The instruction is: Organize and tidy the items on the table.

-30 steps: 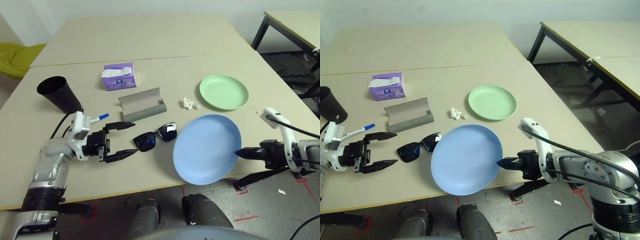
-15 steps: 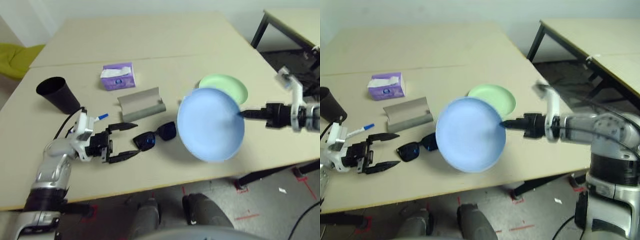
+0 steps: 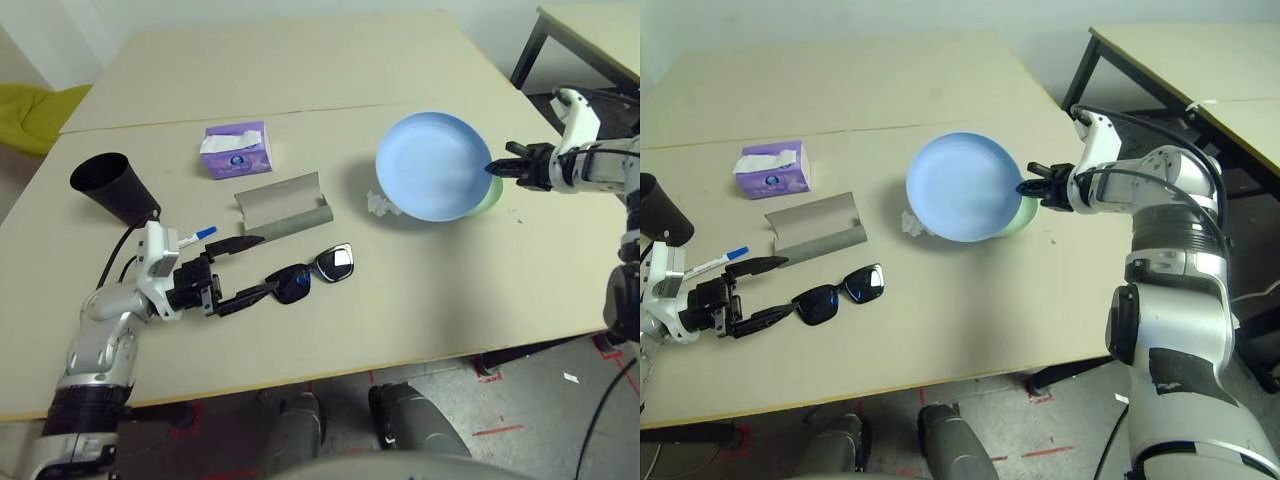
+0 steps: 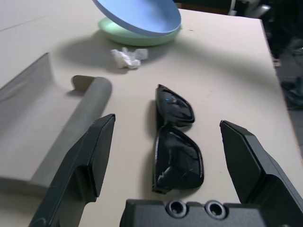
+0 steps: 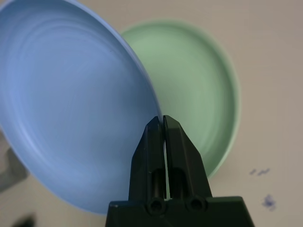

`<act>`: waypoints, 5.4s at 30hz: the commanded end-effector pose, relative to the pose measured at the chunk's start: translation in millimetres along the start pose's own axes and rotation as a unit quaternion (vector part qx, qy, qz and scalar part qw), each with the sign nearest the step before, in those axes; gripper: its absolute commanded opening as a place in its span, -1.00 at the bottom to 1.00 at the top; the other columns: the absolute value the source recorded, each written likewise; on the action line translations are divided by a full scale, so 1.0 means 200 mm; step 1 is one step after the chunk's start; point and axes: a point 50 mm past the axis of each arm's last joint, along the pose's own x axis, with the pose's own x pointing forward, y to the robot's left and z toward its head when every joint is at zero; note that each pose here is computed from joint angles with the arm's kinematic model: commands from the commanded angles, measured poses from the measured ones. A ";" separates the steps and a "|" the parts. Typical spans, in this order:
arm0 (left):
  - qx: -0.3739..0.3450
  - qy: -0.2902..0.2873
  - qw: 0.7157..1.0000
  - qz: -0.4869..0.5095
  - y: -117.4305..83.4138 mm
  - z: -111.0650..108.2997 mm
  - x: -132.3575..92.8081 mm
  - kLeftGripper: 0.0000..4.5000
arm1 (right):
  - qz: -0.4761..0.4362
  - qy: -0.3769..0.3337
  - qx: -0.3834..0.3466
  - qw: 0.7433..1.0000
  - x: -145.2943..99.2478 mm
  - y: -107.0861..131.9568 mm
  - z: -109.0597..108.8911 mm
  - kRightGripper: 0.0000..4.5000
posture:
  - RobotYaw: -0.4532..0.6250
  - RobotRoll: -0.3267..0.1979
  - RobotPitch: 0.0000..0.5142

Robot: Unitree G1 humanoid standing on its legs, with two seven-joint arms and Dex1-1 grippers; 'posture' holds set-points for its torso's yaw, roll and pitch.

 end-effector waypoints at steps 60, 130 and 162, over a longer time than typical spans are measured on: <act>0.016 0.020 0.999 0.048 0.06 0.01 -0.07 1.00 | 0.203 -0.144 -0.328 0.911 0.07 0.43 -0.68 0.99 | -0.39 0.25 -0.55; 0.006 -0.012 0.999 0.051 -0.02 -0.01 0.03 1.00 | 0.226 -0.144 -0.277 0.923 0.35 0.60 -0.61 -0.98 | -0.37 0.25 -0.53; 0.005 -0.003 0.998 0.061 0.00 -0.02 -0.02 1.00 | 0.091 -0.140 -0.350 0.922 0.01 0.18 -0.27 0.99 | -0.38 0.25 -0.48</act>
